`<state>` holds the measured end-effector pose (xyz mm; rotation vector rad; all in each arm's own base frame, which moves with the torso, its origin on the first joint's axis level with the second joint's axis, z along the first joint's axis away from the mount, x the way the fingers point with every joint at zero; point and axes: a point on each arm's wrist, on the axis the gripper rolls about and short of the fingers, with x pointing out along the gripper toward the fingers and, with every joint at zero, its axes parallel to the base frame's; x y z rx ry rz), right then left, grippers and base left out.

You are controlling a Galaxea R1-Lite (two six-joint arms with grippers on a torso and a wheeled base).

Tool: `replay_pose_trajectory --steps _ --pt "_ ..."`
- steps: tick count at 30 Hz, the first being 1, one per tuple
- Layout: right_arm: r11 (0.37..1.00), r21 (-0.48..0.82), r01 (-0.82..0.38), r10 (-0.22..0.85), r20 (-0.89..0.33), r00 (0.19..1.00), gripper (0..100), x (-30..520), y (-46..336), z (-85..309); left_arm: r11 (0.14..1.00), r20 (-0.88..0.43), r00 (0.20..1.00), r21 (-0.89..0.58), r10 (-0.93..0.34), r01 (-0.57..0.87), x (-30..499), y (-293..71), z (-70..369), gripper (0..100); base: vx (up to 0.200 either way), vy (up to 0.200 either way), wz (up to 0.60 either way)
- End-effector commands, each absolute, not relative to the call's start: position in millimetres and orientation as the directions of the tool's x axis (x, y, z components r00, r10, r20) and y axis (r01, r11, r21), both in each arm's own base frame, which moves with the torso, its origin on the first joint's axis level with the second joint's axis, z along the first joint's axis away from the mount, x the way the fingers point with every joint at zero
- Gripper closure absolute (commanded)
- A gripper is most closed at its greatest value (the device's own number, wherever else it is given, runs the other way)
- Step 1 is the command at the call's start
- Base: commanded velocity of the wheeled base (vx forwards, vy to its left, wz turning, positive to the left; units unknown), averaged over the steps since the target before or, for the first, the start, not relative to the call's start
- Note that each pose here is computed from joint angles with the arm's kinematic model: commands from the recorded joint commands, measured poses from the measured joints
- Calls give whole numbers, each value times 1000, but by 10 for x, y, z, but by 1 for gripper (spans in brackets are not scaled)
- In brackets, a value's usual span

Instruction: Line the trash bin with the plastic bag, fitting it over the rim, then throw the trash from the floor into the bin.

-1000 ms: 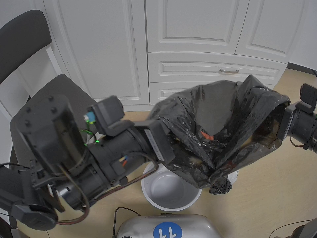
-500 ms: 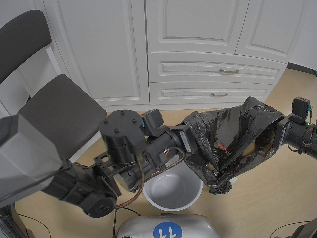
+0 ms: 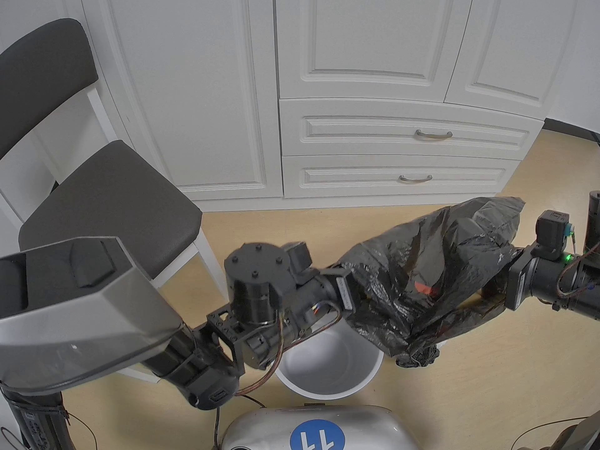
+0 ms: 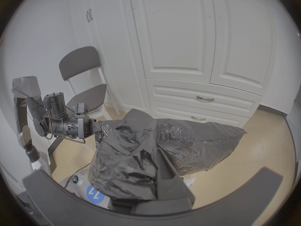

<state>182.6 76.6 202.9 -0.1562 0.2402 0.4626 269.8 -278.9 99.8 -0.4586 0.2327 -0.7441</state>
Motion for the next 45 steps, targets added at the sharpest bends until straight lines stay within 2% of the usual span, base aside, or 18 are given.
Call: replay_pose_trajectory --steps 1,4,8,12,21,26,27,31,32,36,37,45 --pt "806 -145 -573 485 -393 781 100 1787 983 1715 683 -163 703 -463 -692 565 2415 -2518 623 100 0 0 0" --pt "764 -141 -630 513 -459 725 100 1791 1157 1548 704 -216 691 -424 -690 570 2325 -2413 513 100 0 0 0" --pt "742 -148 -654 491 -545 679 100 1900 1378 1302 737 -281 690 -389 -667 553 2334 -2296 358 100 0 0 0" --pt "738 -143 -660 510 -522 684 100 1984 1512 1205 733 -293 681 -396 -672 553 2384 -2256 292 100 0 0 0" --pt "735 -34 -677 586 -470 660 100 2069 1872 1118 710 -229 688 -407 -689 575 2445 -2289 185 100 0 0 0" --pt "781 32 -624 566 -460 684 100 2145 2094 1095 706 -235 681 -412 -693 576 2427 -2288 177 100 0 0 0" --pt "798 31 -601 547 -457 702 100 2175 2128 1092 702 -235 677 -413 -698 580 2426 -2289 177 0 0 0 0" --pt "824 37 -566 521 -446 728 100 2227 2174 1098 687 -241 657 -419 -715 594 2416 -2281 168 0 0 0 0" --pt "841 59 -537 507 -430 747 100 2276 2222 1126 660 -259 616 -431 -744 615 2384 -2241 148 0 0 0 0" --pt "852 72 -518 498 -416 761 100 2309 2243 1156 636 -273 581 -441 -767 633 2355 -2208 128 0 0 0 0" --pt "868 97 -488 483 -401 779 100 2370 2270 1184 616 -288 549 -454 -785 644 2329 -2151 114 0 0 0 0" --pt "889 118 -443 453 -371 811 100 2511 2219 1261 614 -294 542 -457 -787 644 2306 -2120 119 0 0 0 0"
